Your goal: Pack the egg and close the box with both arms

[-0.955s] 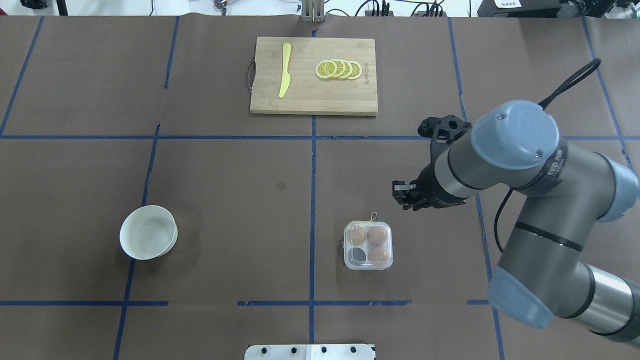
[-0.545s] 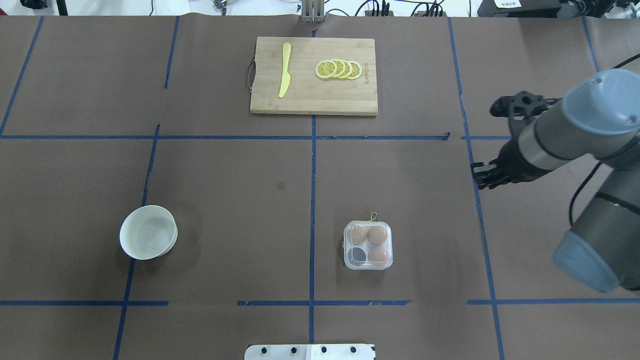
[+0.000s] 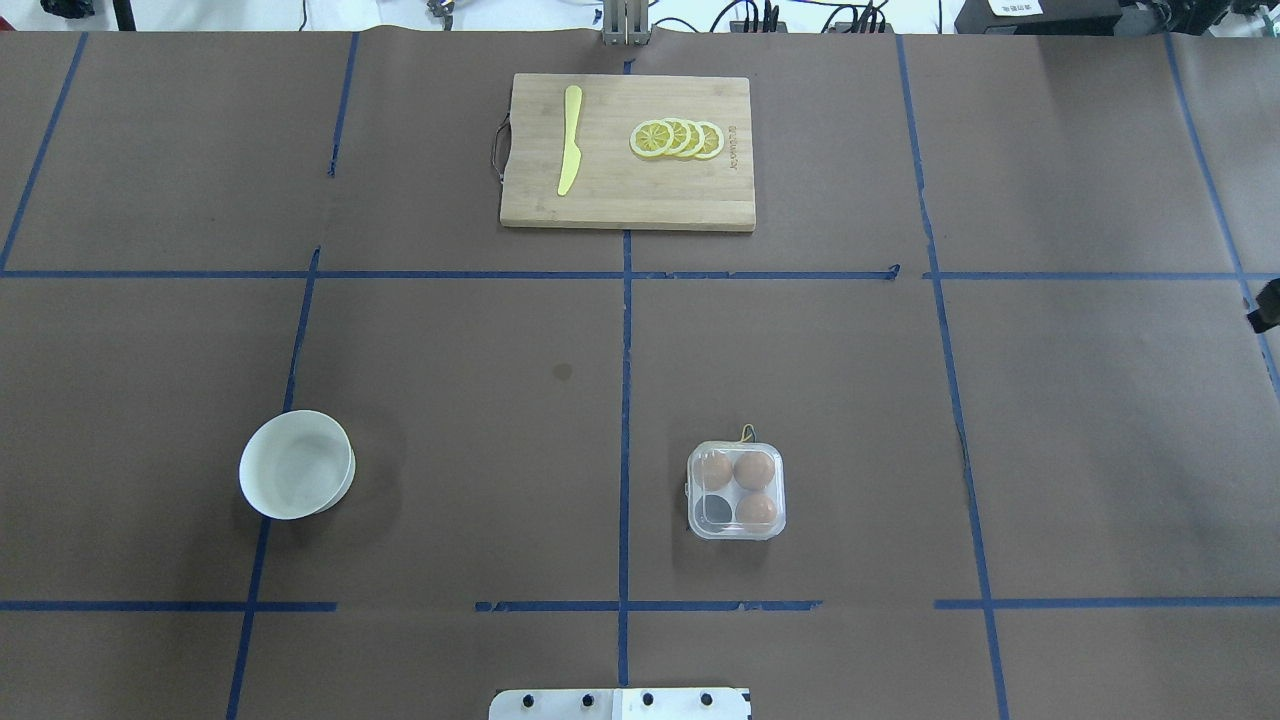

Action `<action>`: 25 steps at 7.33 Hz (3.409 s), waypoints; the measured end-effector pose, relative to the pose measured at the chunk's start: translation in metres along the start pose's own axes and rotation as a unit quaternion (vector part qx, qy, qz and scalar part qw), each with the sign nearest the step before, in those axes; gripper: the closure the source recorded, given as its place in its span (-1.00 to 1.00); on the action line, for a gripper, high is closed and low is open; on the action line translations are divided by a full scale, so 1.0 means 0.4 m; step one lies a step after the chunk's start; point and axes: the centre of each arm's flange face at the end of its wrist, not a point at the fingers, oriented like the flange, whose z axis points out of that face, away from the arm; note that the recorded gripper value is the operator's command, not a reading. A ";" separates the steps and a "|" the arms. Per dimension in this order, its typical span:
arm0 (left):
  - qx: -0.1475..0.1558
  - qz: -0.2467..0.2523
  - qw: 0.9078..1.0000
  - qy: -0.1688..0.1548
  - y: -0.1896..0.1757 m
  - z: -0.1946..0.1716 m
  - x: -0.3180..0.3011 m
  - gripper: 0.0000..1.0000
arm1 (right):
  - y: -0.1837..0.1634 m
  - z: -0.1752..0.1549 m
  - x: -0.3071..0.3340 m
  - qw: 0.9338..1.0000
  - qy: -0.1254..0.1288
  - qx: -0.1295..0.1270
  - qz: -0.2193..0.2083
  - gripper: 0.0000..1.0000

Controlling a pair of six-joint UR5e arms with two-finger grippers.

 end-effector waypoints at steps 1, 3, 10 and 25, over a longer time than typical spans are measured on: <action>-0.001 -0.002 1.000 0.000 0.005 0.002 -0.002 -1.00 | 0.026 -0.006 0.114 1.000 0.003 0.001 0.000 -1.00; -0.002 -0.004 1.000 0.000 0.009 0.003 -0.003 -1.00 | 0.082 -0.016 0.222 1.000 0.007 0.004 0.015 -1.00; -0.003 -0.004 1.000 0.001 0.006 0.008 -0.004 -1.00 | 0.218 0.028 0.370 0.996 0.013 -0.014 0.088 -1.00; -0.003 -0.003 1.000 0.001 0.006 0.007 -0.002 -1.00 | 0.224 0.046 0.384 0.995 0.009 -0.020 0.096 -1.00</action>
